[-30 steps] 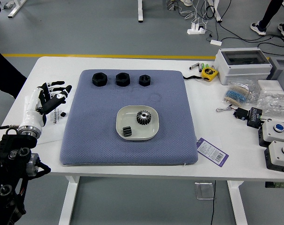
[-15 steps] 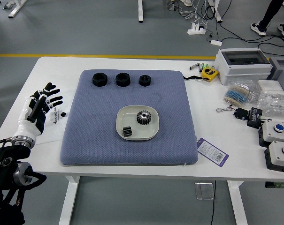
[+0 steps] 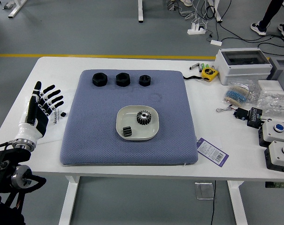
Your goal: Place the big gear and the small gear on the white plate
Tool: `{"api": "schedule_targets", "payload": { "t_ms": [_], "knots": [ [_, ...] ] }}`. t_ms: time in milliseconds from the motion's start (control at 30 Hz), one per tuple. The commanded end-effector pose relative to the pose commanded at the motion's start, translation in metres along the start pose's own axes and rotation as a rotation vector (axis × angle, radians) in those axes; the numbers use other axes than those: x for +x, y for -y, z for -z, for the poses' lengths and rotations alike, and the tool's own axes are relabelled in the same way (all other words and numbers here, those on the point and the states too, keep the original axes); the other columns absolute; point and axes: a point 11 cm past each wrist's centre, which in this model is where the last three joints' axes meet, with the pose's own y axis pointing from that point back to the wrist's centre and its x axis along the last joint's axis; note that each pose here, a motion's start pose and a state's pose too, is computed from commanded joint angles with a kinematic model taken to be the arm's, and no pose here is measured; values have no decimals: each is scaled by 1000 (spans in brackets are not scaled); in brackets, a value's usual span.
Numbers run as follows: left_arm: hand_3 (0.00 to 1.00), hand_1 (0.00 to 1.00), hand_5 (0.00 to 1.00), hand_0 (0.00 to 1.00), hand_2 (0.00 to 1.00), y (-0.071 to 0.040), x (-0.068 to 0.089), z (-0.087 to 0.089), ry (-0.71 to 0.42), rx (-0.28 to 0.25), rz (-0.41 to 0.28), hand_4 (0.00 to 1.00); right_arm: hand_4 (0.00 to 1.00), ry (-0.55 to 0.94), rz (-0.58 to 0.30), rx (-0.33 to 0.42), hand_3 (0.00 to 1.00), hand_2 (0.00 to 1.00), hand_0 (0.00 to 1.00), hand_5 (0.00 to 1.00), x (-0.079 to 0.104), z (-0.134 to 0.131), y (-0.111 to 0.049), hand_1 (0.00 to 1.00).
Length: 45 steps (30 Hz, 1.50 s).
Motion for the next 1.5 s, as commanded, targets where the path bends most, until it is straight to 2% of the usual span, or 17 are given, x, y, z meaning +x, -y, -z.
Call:
{"api": "schedule_targets", "payload": {
  "t_ms": [300, 333, 1100, 1500],
  "knots": [
    [782, 777, 998, 782, 797, -3, 1, 5, -8, 11, 1, 827, 804, -2, -1, -4, 590, 737, 683, 710, 0, -2, 0, 657],
    [792, 786, 998, 797, 831, -3, 1, 5, -7, 12, 2, 836, 804, -2, -1, -4, 591, 737, 683, 710, 0, -2, 0, 656],
    [795, 787, 998, 798, 831, -8, -1, 17, 7, 62, 31, 849, 804, -7, -4, -22, 593, 737, 684, 710, 0, -12, 0, 655],
    [794, 785, 998, 798, 833, -6, -3, 12, 16, 45, 34, 856, 804, 1, -2, -16, 593, 737, 683, 711, 0, -10, 0, 656]
  ]
}}
